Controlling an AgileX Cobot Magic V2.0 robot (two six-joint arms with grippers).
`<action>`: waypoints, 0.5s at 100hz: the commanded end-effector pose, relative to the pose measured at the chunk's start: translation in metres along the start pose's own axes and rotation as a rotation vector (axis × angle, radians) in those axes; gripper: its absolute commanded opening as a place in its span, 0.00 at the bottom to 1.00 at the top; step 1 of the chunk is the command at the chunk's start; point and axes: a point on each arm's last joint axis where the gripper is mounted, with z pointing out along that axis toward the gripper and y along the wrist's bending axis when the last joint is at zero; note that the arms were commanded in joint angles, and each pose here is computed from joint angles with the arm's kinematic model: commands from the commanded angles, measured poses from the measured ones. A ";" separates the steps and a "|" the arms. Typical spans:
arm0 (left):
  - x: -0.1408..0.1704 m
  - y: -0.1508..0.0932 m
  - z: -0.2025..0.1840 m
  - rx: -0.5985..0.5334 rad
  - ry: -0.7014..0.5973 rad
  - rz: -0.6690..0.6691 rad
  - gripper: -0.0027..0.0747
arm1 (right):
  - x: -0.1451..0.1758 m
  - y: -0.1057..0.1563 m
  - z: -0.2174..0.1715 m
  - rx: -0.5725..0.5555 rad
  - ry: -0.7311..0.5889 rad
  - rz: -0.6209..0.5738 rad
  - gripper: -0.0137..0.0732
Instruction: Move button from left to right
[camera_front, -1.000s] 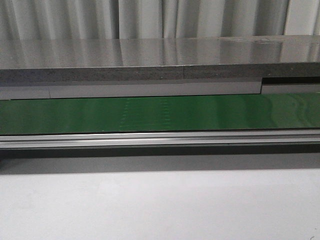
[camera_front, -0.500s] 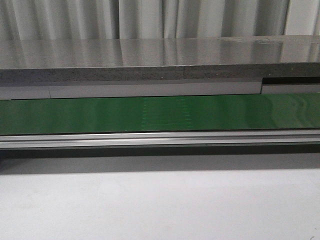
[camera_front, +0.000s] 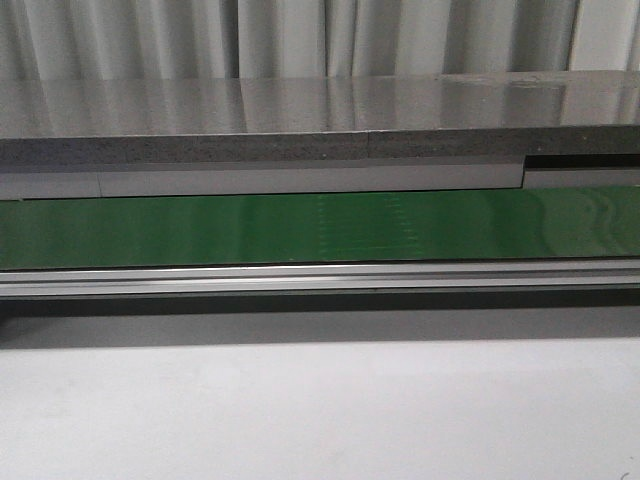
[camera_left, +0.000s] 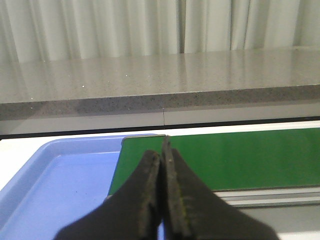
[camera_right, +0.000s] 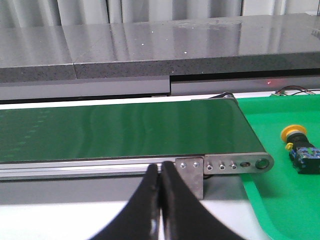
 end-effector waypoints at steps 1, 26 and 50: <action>0.001 -0.001 -0.002 0.011 -0.096 -0.014 0.01 | -0.014 0.001 -0.003 -0.009 -0.124 0.000 0.08; 0.000 -0.001 -0.002 0.012 -0.105 -0.041 0.01 | -0.014 0.001 -0.003 -0.009 -0.124 0.000 0.08; 0.000 -0.001 -0.002 0.012 -0.105 -0.041 0.01 | -0.014 0.001 -0.003 -0.009 -0.124 0.000 0.08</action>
